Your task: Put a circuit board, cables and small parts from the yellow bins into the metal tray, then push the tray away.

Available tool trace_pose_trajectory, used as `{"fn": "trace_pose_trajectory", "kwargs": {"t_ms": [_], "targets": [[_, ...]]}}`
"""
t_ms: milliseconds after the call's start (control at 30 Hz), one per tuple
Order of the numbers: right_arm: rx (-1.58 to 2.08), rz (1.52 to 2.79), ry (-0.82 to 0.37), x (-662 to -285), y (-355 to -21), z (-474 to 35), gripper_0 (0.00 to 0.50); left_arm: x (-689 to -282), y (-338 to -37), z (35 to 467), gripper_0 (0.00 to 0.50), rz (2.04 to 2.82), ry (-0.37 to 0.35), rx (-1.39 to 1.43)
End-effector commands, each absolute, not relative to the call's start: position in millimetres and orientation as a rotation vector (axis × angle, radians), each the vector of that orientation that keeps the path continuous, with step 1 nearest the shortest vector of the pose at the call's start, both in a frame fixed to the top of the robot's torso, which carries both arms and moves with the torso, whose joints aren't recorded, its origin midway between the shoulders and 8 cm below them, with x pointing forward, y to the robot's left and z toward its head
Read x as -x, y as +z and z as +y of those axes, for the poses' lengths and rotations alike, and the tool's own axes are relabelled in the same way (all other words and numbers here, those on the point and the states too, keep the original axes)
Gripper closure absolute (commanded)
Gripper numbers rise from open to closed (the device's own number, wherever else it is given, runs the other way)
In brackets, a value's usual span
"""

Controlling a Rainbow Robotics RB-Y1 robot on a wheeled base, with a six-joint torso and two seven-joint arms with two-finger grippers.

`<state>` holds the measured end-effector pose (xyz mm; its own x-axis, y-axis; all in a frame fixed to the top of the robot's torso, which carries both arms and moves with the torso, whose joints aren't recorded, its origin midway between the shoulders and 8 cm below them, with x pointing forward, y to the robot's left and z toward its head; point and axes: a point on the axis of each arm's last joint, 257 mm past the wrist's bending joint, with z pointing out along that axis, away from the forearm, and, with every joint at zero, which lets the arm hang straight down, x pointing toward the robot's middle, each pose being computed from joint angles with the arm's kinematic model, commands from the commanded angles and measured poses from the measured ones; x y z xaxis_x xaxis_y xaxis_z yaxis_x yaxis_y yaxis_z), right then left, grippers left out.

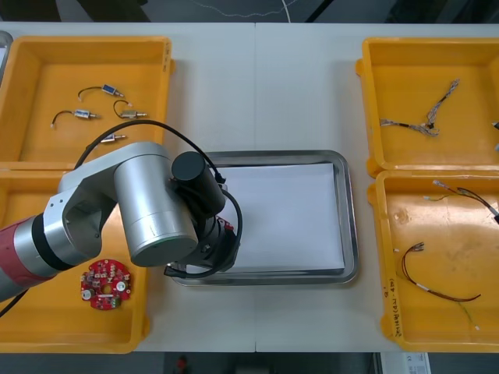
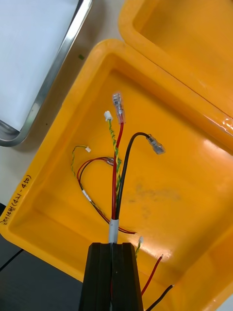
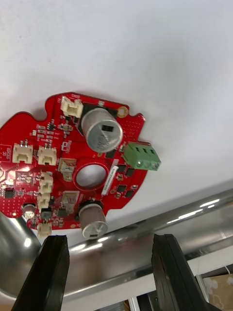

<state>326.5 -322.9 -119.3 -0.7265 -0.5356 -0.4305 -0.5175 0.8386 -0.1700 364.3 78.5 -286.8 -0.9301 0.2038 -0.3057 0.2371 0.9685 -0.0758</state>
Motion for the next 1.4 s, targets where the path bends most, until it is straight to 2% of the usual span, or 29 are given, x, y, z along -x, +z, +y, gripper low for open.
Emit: {"fn": "trace_pose_trajectory", "kwargs": {"t_ms": [33, 333, 500, 667, 900, 1167, 1400], "targets": [[0.932, 2.481, -0.123, -331.6, -104.4, -307.5, 0.489, -365.0, -259.3, 63.6, 0.000, 2.766, -0.197, -0.262], [1.123, 2.355, -0.125, -339.1, -90.0, -261.8, 0.490, -371.7, -224.4, 84.0, 0.000, 2.744, -0.152, -0.196], [1.252, 2.289, -0.125, -340.6, -87.5, -231.8, 0.488, -380.0, -207.5, 97.6, 0.000, 2.736, -0.179, -0.112], [1.371, 2.225, -0.104, -342.4, -92.5, -201.3, 0.488, -387.2, -190.2, 123.5, 0.000, 2.729, -0.151, -0.033], [1.536, 2.115, -0.089, -345.2, -112.1, -152.0, 0.488, -400.4, -167.7, 158.1, 0.000, 2.705, -0.149, 0.082], [1.642, 2.002, -0.151, -357.2, -136.9, -111.4, 0.489, -412.1, -148.9, 199.2, 0.000, 2.665, -0.170, 0.171], [1.676, 1.976, -0.115, -368.5, -166.1, -85.4, 0.500, -418.9, -136.7, 229.6, 0.000, 2.627, -0.147, 0.240]]}}
